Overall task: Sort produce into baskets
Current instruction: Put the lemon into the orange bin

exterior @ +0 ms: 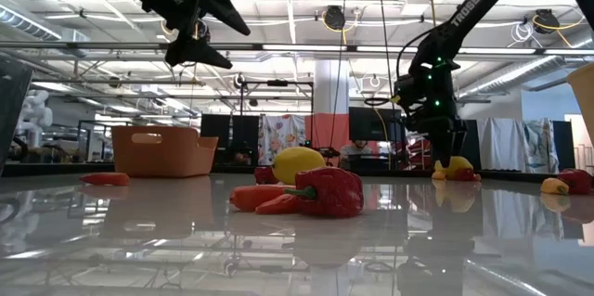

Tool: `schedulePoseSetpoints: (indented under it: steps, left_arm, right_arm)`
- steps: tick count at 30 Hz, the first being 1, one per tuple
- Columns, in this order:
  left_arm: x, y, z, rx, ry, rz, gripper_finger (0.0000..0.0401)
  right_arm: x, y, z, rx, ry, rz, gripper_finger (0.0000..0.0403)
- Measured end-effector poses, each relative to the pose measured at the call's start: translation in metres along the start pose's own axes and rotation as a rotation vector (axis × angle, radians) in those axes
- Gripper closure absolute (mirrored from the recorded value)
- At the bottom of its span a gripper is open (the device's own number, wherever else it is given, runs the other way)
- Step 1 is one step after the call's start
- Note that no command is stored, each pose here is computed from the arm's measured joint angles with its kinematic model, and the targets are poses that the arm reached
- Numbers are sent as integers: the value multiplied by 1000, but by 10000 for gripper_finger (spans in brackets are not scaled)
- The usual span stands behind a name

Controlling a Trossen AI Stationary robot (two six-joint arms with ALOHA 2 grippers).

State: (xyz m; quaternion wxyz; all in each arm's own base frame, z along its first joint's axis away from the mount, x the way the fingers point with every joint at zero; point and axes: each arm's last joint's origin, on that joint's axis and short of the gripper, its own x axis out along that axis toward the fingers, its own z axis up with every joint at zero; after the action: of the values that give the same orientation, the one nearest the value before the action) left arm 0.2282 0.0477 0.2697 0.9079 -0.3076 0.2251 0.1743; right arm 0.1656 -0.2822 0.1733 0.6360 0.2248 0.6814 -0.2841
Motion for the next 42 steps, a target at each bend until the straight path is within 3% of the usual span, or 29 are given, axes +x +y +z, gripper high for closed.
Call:
schedulePoseSetpoints:
  steps: [7, 24, 30, 36, 38, 42]
  left_arm:
    - [0, -3, -2, 8, 4, -10, 49]
    - [-1, -14, -9, 39, 13, -25, 49]
    - [-1, -14, -10, 39, 14, -25, 49]
    - [-2, -14, -10, 40, 15, -25, 49]
    - [-4, -13, -11, 41, 27, -16, 49]
    - [-16, -8, -14, 42, 65, 17, 49]
  right_arm:
    - [0, -1, 0, 8, 0, 0, 71]
    - [0, 0, -3, 43, 32, 11, 251]
    - [-11, 2, -5, 41, 30, 11, 245]
    - [-53, 3, 2, 69, -87, -9, 239]
    - [-68, 10, 5, 85, -156, 50, 240]
    - [-89, 39, 17, 92, -332, 274, 240]
